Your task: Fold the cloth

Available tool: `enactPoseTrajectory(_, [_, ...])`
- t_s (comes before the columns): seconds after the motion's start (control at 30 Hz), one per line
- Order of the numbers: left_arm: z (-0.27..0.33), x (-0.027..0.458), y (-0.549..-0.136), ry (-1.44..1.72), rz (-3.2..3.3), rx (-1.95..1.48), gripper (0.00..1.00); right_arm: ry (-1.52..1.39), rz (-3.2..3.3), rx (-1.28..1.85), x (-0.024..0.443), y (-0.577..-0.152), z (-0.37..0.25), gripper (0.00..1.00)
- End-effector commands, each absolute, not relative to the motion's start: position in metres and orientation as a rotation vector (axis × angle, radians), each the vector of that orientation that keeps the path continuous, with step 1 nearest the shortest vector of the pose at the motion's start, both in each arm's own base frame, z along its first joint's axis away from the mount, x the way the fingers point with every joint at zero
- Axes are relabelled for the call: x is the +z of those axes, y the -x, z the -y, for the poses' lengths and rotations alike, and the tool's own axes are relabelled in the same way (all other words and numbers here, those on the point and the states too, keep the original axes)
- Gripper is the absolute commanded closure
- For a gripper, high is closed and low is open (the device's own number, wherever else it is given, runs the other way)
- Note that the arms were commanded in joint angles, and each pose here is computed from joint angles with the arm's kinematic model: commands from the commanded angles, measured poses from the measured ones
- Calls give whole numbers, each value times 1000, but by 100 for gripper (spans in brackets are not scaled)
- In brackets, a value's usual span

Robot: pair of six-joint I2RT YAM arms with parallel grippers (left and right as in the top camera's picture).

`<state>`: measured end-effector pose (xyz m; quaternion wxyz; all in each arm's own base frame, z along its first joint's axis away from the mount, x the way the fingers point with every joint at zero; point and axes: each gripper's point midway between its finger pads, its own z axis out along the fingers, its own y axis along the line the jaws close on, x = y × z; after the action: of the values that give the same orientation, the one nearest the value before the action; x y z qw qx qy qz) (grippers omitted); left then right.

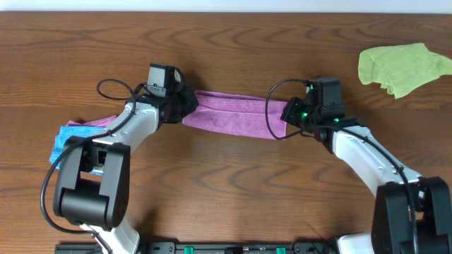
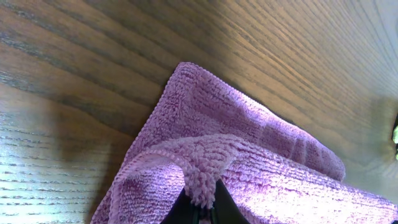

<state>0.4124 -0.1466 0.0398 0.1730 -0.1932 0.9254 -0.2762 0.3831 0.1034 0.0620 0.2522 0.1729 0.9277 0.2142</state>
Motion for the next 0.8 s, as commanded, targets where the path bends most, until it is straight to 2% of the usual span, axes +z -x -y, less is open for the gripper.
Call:
enactPoseTrajectory(0.0, [127, 44, -429, 591, -2574, -665, 94, -509, -2493, 433, 59, -395, -77, 99])
enactPoseTrajectory(0.27, [122, 44, -433, 600, -2554, -622, 94, -514, -2511, 426, 42, -398, -78, 99])
enactPoseTrajectory(0.6, [115, 45, -439, 607, -2524, -569, 94, -503, -2490, 403, 43, -403, -76, 99])
enactPoseTrajectory(0.67, [114, 45, -439, 607, -2524, -566, 94, -504, -2489, 399, 43, -403, -76, 94])
enactPoseTrajectory(0.7, [113, 45, -439, 609, -2522, -561, 90, -504, -2489, 399, 43, -403, -76, 89])
enactPoseTrajectory(0.77, [112, 45, -440, 613, -2519, -547, 74, -504, -2489, 399, 43, -403, -76, 80])
